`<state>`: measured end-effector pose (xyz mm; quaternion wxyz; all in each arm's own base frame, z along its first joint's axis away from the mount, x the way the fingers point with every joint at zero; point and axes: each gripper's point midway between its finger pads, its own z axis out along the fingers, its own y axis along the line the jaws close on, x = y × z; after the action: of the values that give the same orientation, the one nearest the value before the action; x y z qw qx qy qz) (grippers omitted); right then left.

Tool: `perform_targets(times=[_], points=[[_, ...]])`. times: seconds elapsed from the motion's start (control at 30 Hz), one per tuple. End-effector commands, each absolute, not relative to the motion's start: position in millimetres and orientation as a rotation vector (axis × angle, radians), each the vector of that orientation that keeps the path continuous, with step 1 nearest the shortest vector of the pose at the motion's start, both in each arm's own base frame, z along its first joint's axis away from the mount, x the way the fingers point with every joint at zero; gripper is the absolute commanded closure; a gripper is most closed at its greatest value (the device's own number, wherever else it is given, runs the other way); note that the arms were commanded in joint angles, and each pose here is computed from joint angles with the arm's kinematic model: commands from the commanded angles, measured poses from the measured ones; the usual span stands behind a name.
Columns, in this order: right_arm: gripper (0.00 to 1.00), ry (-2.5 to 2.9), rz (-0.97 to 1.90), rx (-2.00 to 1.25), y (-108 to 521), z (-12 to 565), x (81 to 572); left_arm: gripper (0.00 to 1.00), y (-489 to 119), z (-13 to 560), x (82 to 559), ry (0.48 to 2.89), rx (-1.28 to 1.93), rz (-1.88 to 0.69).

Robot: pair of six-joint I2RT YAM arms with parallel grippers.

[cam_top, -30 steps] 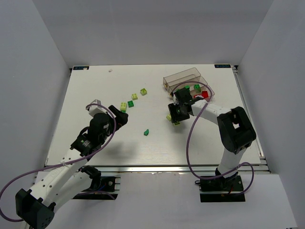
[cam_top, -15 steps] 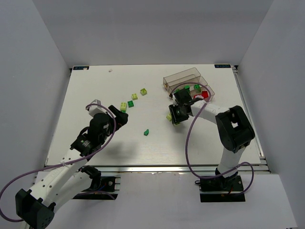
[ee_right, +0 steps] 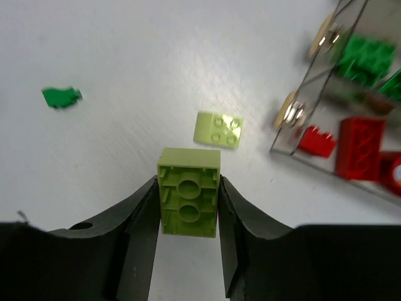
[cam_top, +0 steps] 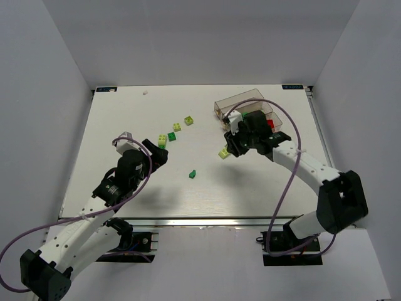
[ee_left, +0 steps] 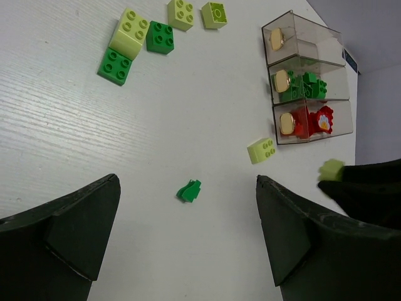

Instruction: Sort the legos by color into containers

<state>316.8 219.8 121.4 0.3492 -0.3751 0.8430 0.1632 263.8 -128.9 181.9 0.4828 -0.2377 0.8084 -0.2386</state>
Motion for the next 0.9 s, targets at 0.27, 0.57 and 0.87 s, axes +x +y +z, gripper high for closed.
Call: perform_targets(times=[0.27,0.57,0.87], points=[[1.00,1.917,0.474,-0.728,215,218,435,0.02,-132,184,266,1.965,-0.562,-0.590],[1.00,1.931,0.526,-0.531,202,223,525,0.02,-131,183,266,1.965,-0.560,-0.584],[1.00,1.902,0.476,-0.487,196,203,583,0.02,-138,175,269,1.994,-0.551,-0.593]])
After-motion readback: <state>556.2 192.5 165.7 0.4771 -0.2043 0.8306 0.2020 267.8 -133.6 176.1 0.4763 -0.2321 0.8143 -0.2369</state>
